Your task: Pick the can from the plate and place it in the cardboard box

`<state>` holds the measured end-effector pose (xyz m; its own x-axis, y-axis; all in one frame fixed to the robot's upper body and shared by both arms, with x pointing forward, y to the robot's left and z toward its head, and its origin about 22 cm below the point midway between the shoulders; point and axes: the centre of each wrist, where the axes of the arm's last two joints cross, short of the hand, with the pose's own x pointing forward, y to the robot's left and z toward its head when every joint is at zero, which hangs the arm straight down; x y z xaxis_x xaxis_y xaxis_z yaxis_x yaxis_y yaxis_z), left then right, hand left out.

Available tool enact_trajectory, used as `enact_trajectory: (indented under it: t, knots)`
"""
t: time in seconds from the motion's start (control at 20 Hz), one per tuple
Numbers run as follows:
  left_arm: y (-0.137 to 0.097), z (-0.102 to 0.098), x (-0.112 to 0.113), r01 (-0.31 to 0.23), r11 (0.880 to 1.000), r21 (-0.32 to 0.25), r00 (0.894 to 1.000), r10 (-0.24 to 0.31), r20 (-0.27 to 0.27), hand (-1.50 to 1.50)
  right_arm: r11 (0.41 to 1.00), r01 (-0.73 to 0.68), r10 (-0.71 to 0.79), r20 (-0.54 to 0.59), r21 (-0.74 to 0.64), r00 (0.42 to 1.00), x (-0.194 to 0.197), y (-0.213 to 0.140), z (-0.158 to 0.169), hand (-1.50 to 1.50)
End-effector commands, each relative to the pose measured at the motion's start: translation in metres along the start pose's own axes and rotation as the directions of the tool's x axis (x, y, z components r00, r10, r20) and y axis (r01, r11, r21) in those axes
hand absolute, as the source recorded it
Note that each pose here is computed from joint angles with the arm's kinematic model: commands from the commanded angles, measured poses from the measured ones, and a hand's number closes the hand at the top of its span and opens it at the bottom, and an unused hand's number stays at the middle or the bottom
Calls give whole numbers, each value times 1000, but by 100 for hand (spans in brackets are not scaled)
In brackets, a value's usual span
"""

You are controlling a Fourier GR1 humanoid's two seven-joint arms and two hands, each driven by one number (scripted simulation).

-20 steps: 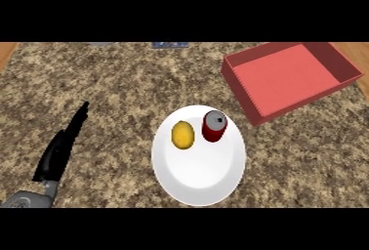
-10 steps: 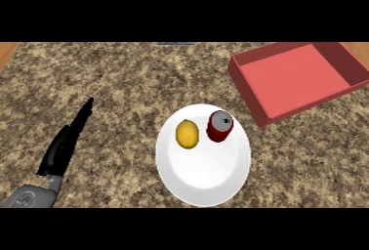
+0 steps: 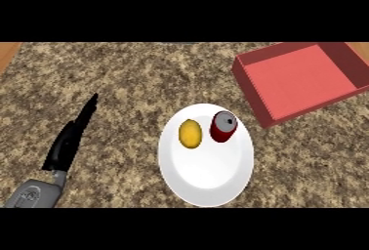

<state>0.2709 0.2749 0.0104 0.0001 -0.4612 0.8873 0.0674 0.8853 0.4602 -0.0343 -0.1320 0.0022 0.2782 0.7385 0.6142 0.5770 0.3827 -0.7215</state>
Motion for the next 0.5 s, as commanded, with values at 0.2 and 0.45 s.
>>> enact_trajectory:
  t: [0.2, 0.45]
  knots:
    - [5, -2, -5, 11, 1000, -15, 1000, -11, 5, 0, 998, -35, 36, -7, 59, 999, 4, 2, -20, -150]
    - [-5, 0, -7, -3, 1000, -21, 1000, 3, -12, 0, 997, -64, 65, 38, -35, 997, 1, 12, -60, -150]
